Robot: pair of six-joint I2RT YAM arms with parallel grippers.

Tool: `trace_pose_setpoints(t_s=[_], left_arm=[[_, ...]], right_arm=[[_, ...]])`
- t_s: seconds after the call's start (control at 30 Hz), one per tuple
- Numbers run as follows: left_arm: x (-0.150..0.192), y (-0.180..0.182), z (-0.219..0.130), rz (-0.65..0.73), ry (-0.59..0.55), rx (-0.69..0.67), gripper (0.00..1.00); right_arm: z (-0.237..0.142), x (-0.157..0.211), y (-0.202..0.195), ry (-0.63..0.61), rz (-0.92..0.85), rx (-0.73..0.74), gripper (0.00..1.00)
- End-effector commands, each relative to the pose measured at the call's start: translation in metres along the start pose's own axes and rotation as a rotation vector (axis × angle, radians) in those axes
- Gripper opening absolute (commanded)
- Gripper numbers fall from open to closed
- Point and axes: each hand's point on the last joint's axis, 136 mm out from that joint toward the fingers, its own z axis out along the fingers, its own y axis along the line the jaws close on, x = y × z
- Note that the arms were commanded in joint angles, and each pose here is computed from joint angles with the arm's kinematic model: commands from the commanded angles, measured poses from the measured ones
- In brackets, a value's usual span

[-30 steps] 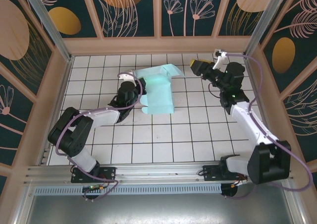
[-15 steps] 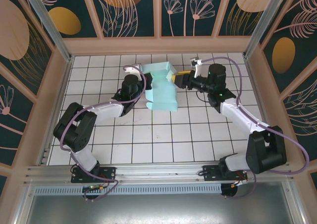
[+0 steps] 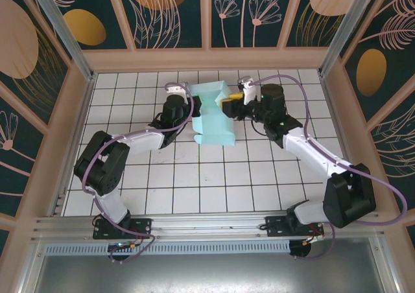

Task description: Fold the paper box

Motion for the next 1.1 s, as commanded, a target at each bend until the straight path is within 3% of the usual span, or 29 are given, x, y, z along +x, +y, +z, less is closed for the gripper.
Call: trace_pose_setpoints(t_s=[0.0,0.1,0.23,0.37,0.67,1.07], left_arm=[[-0.015,-0.026,-0.001,-0.001,-0.025,0.097,0.00],[-0.012,-0.023,0.000,-0.005,-0.020,0.087,0.00],[-0.011,-0.020,-0.001,-0.031,-0.022,0.075,0.00],[-0.018,-0.018,-0.002,-0.120,-0.025,0.081,0.00],[-0.034,-0.044,0.002,-0.338,0.120,0.302,0.00],[-0.015,-0.079,0.000,-0.277,0.329,0.474,0.00]], right_arm=[[0.005,-0.006,-0.008,0.004,-0.029,0.070,0.45],[0.001,-0.017,0.002,-0.025,0.008,0.021,0.48],[-0.012,-0.027,0.014,-0.071,0.080,-0.100,0.64],[-0.019,-0.006,0.005,-0.038,0.053,-0.036,0.82],[-0.040,0.047,-0.032,0.018,0.087,0.143,0.83],[-0.055,0.012,-0.067,-0.090,0.097,0.257,0.79]])
